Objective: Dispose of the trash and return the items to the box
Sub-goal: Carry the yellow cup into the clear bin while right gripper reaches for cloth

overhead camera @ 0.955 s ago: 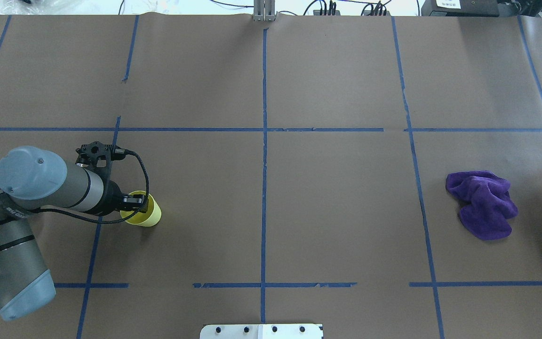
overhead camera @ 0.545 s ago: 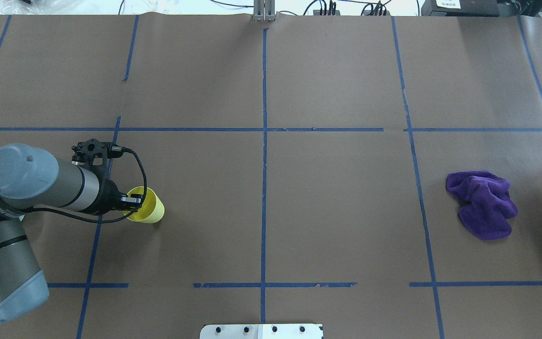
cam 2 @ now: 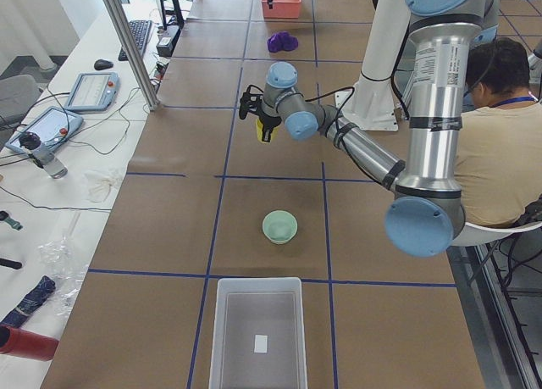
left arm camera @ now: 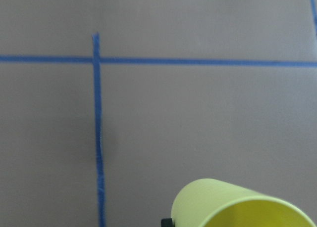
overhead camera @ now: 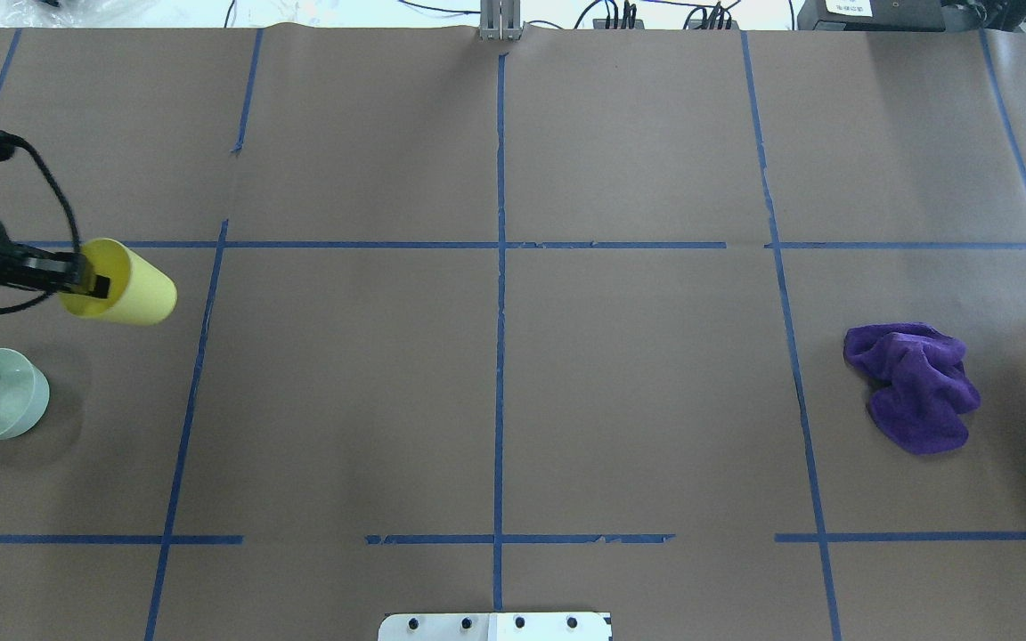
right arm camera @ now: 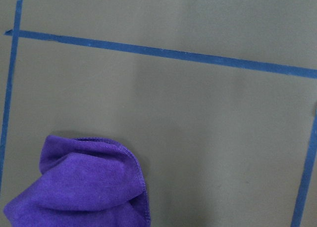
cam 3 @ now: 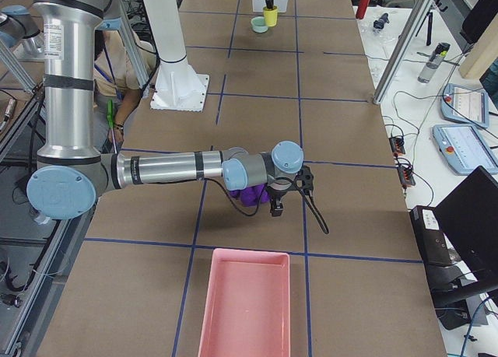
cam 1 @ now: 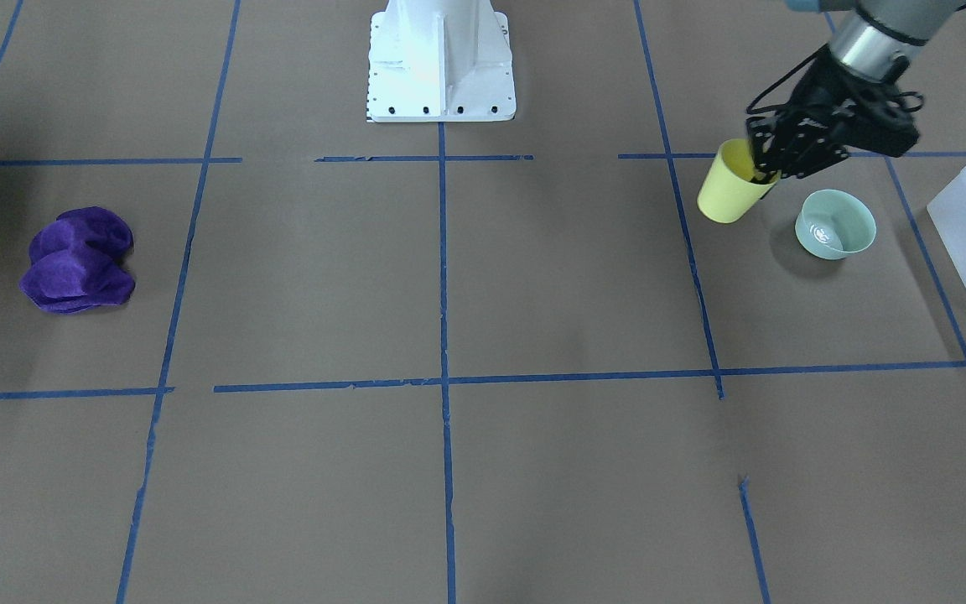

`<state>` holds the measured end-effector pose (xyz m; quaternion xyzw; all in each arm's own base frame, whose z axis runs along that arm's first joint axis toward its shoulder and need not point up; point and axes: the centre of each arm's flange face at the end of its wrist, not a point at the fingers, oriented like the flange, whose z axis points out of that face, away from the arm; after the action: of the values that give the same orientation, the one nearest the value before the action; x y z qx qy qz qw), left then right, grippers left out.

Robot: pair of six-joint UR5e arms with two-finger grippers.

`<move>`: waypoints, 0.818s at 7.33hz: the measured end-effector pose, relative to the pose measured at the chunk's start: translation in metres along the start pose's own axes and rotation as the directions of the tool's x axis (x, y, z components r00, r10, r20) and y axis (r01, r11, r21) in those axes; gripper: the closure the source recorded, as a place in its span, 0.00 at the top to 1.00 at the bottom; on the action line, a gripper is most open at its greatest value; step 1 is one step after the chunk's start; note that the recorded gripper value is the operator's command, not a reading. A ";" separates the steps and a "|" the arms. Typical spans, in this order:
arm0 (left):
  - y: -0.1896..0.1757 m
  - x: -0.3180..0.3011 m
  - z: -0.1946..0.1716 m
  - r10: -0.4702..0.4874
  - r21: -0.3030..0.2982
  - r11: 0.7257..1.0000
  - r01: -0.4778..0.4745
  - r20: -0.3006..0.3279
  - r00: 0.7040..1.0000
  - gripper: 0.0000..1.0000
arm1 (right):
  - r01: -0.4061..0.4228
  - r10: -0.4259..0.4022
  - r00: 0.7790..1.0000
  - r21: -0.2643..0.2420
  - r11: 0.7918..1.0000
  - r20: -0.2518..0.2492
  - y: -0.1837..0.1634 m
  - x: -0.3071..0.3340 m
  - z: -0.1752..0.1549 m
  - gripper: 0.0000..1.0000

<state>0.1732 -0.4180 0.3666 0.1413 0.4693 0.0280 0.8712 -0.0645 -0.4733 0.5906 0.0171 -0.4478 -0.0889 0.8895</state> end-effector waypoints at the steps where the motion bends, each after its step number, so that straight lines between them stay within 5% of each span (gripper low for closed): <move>1: 0.000 -0.073 -0.029 0.120 0.009 0.993 -0.120 0.050 0.992 0.00 | 0.044 -0.044 0.999 0.012 0.999 0.006 0.000 -0.009 0.005 1.00; 3: 0.008 -0.223 -0.050 0.322 -0.040 0.947 -0.320 0.147 0.935 0.00 | 0.060 -0.061 0.998 0.040 0.997 0.021 0.003 -0.024 0.012 1.00; 6: 0.023 -0.428 -0.053 0.441 -0.149 0.896 -0.417 0.203 0.874 0.00 | -0.026 0.024 0.999 0.058 0.998 0.033 0.003 -0.051 0.020 1.00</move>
<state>-0.1076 -0.4625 0.6920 0.2000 0.3195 0.2277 0.8978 -0.1101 -0.4603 0.5627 0.0361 -0.4647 -0.0648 0.8823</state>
